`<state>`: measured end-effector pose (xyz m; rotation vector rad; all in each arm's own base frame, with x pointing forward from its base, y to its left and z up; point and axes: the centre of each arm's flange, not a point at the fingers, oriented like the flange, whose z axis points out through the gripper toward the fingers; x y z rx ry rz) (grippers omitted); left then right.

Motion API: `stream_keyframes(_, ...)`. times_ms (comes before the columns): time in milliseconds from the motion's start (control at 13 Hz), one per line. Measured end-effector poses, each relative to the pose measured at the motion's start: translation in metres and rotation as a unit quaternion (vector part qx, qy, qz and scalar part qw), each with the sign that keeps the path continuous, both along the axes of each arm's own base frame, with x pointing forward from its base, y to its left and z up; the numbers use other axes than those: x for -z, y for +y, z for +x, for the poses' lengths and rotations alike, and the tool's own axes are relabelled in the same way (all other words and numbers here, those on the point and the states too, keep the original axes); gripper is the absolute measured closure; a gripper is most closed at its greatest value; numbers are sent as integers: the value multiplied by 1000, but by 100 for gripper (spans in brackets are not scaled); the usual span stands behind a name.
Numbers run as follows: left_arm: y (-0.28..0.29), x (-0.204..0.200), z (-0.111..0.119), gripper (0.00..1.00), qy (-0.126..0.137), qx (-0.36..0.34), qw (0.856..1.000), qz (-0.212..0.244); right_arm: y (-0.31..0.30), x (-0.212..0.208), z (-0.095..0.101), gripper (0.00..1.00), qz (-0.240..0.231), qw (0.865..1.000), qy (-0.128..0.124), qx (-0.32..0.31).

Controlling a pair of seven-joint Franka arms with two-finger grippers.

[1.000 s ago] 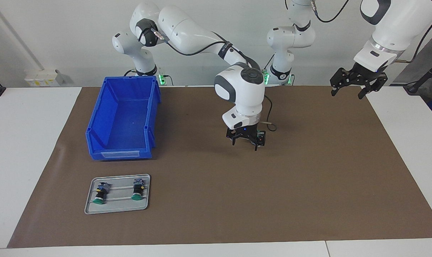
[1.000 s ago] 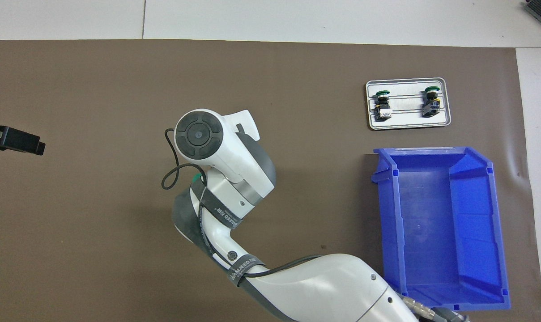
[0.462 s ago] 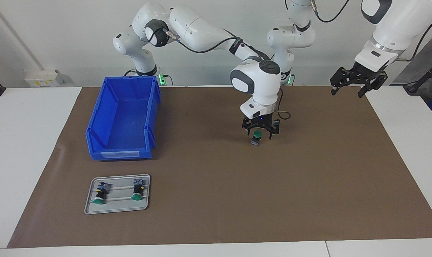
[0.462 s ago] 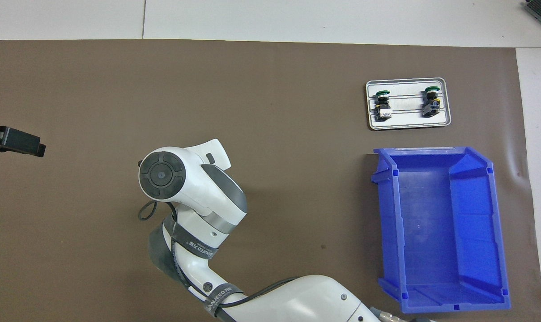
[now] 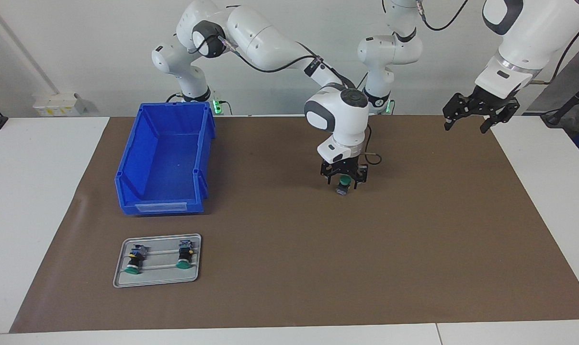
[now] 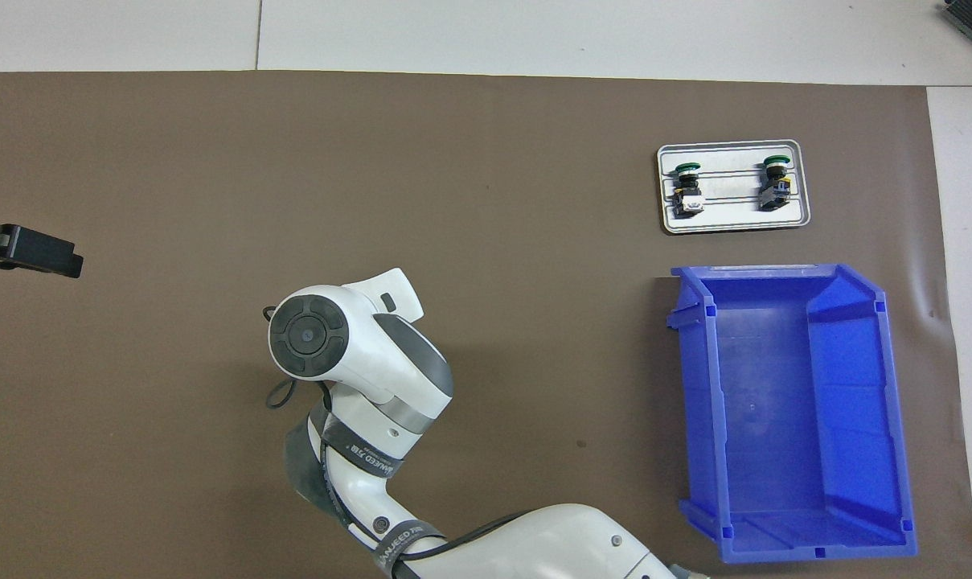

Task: Place and press button with both arms
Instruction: 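Grasp the upright green-capped part with the right gripper and lift it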

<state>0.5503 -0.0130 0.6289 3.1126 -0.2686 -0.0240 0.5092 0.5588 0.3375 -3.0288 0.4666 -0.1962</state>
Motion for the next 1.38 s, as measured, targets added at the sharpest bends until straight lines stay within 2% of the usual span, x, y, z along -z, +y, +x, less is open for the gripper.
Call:
stream_keyframes(308,2,0,0,0,-1,1,1000,12,1,3,-11,19,-6,1000,5,-8)
stream_keyframes(385,1,0,0,0,-1,1,1000,12,0,5,-11,30,-7,1000,6,-8)
stream_keyframes(538,1,-1,1,0,-4,1,1000,12,1,5,-11,58,-3,1000,1,-9)
stream_keyframes(615,1,-1,1,0,-6,1,1000,11,1,4,-11,65,-3,1000,1,-9)
stream_keyframes(923,0,-2,2,0,-10,1,1000,4,-1,1,-9,65,-2,1000,-1,-7)
stream_keyframes(1154,-2,-2,2,0,-12,0,1000,-2,-12,-9,0,65,-15,1000,-10,-1)
stream_keyframes(1308,-2,-1,2,0,-11,0,1000,-2,-38,-47,20,65,-22,999,-26,13)
stream_keyframes(1385,-2,-1,2,0,-10,0,1000,-2,-66,-81,35,65,-24,999,-29,18)
